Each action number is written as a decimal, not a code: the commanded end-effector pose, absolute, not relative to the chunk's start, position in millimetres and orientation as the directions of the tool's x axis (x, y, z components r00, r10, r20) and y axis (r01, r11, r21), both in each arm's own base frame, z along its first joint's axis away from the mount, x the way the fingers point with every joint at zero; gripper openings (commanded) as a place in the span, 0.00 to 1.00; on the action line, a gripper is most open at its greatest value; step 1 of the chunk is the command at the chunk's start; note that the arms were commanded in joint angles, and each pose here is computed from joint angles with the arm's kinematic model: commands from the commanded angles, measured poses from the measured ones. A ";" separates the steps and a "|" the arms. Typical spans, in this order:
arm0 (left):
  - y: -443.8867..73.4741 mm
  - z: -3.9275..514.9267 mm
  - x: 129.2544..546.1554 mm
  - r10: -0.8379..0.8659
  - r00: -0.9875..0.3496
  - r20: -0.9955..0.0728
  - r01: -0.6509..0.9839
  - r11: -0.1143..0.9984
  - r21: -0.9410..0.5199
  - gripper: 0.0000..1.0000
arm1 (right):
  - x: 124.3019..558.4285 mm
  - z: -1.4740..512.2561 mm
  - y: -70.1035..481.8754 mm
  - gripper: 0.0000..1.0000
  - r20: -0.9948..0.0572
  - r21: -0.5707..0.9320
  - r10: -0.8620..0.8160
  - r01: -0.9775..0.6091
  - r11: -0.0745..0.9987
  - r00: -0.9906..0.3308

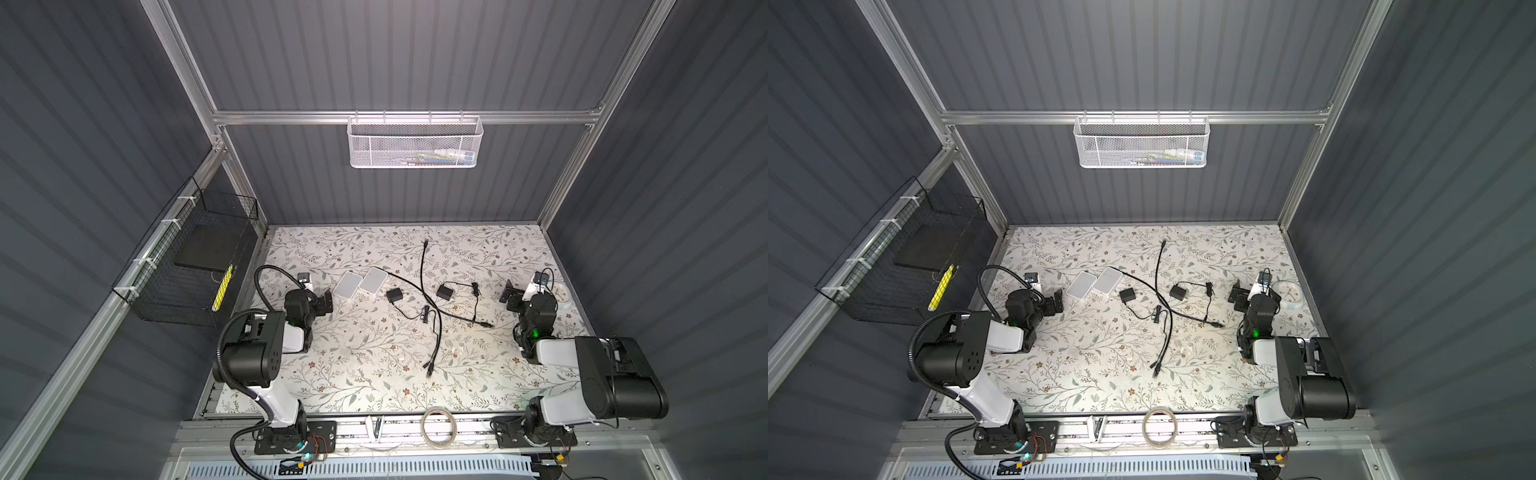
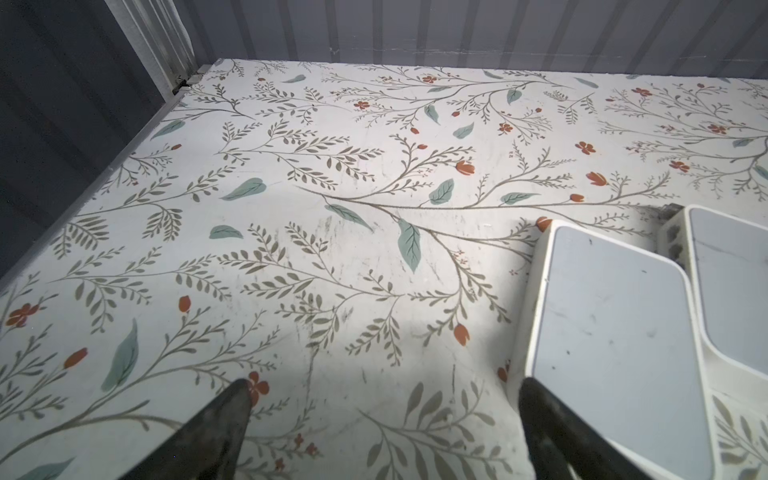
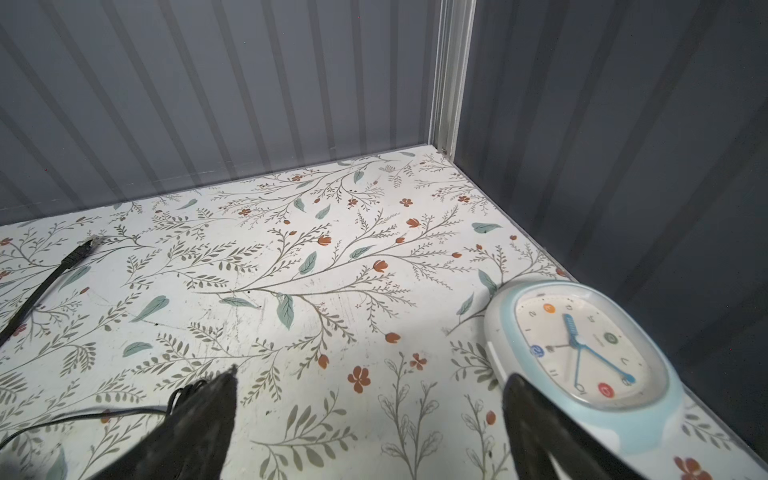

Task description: Insert the plug into the switch port

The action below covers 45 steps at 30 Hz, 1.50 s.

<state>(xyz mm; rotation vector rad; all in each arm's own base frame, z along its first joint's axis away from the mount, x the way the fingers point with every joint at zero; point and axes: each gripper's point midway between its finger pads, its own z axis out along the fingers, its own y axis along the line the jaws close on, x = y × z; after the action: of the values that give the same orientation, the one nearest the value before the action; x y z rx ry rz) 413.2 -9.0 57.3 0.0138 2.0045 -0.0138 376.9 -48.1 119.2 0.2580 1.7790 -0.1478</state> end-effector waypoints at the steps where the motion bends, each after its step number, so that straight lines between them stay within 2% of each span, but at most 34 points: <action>1: -8.7 62.7 418.5 0.020 -0.404 -0.915 0.024 1.000 0.011 1.00 | 377.6 122.0 -48.9 0.99 -0.976 0.048 0.099 0.255 0.966 -0.193; 17: -8.7 62.0 418.8 0.020 -0.408 -0.913 0.022 1.000 0.012 1.00 | 379.6 121.3 -48.7 0.99 -0.974 0.048 0.101 0.251 0.967 -0.201; 19: -8.7 62.0 418.6 0.020 -0.407 -0.913 0.022 1.000 0.012 0.95 | 379.5 121.9 -48.5 0.97 -0.975 0.049 0.101 0.250 0.967 -0.200; 21: -6.7 65.4 419.7 0.020 -0.396 -0.918 0.009 1.000 0.018 0.88 | 380.0 125.5 -46.5 0.89 -0.977 0.044 0.092 0.242 0.969 -0.192; 25: 19.3 94.8 420.7 -0.038 -0.447 -0.894 -0.159 0.987 0.037 0.80 | 394.0 142.7 -38.2 0.82 -0.918 -0.008 0.091 0.246 0.969 -0.386; 30: 7.6 146.2 415.7 -0.102 -0.433 -0.896 -0.214 0.977 -0.008 0.78 | 396.6 135.2 2.8 0.77 -0.797 0.046 0.145 0.181 0.982 -0.586; 33: -29.4 169.6 409.0 -0.065 -0.433 -0.899 -0.124 0.992 -0.012 0.77 | 390.2 117.9 29.1 0.75 -0.722 0.035 0.097 0.104 0.994 -0.685; 36: -59.5 185.7 399.2 -0.068 -0.439 -0.896 -0.041 0.998 -0.056 0.76 | 386.3 105.6 55.4 0.71 -0.629 0.124 0.129 0.066 0.990 -0.767; 40: -80.9 196.7 382.8 -0.164 -0.455 -0.875 0.033 0.979 -0.201 0.74 | 385.0 86.6 75.5 0.68 -0.553 0.142 0.144 0.077 0.987 -0.820; 45: -98.4 202.0 366.8 -0.177 -0.511 -0.841 0.109 0.957 -0.268 0.73 | 388.7 62.3 75.1 0.63 -0.474 0.096 0.164 0.135 0.986 -0.865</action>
<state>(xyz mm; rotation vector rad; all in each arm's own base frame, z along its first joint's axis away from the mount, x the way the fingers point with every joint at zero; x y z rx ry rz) 380.5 -85.5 208.0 -0.0572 1.9981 -0.2462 394.5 78.0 70.7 0.1423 2.5581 0.1098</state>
